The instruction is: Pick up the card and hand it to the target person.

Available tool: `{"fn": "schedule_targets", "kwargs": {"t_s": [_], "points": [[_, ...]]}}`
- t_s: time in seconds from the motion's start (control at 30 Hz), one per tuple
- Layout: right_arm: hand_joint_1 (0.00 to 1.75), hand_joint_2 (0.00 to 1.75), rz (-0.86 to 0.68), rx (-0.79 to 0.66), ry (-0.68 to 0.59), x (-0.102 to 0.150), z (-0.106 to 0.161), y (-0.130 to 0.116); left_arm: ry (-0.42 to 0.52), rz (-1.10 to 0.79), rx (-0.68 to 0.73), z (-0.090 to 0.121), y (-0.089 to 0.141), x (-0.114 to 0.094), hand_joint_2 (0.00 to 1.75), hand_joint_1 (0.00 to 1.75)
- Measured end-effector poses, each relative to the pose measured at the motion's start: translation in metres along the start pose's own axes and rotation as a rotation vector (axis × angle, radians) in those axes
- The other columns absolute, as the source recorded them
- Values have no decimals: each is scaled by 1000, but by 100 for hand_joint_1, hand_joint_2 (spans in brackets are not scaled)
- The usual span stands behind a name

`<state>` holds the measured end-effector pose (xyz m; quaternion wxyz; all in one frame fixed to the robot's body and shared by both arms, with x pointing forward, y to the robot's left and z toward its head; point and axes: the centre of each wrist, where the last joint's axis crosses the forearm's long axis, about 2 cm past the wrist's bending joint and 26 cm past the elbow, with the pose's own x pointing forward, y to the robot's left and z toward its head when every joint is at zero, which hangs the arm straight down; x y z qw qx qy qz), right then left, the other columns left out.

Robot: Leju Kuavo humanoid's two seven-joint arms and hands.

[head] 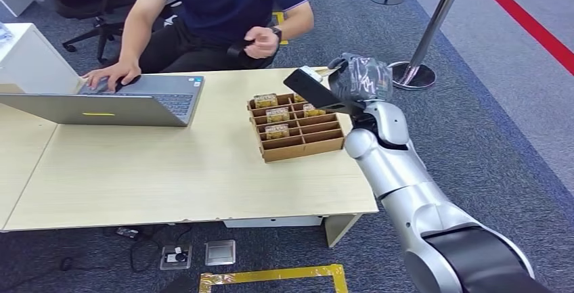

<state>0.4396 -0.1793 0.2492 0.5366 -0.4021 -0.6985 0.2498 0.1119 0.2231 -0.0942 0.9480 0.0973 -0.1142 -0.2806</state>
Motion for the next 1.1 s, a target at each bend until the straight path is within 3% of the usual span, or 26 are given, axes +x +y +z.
{"fn": "schedule_targets", "kwargs": {"t_s": [0.3,0.7,0.73,0.83,0.87,1.1], "points": [[175,175,48,98,59,25,-20,11,-3,-19,1,0,1,2,0,0],[175,175,130,116,94,26,-24,17,-5,-41,8,-1,4,2,0,0],[152,175,138,114,97,24,-24,17,-5,-45,9,-1,4,2,0,0],[21,175,157,111,105,19,-25,17,-1,-56,11,-1,4,3,0,0],[0,175,161,108,106,18,-25,16,1,-58,11,-1,4,3,0,0],[0,175,144,81,81,12,-28,12,4,-65,11,-1,4,3,0,0]]}}
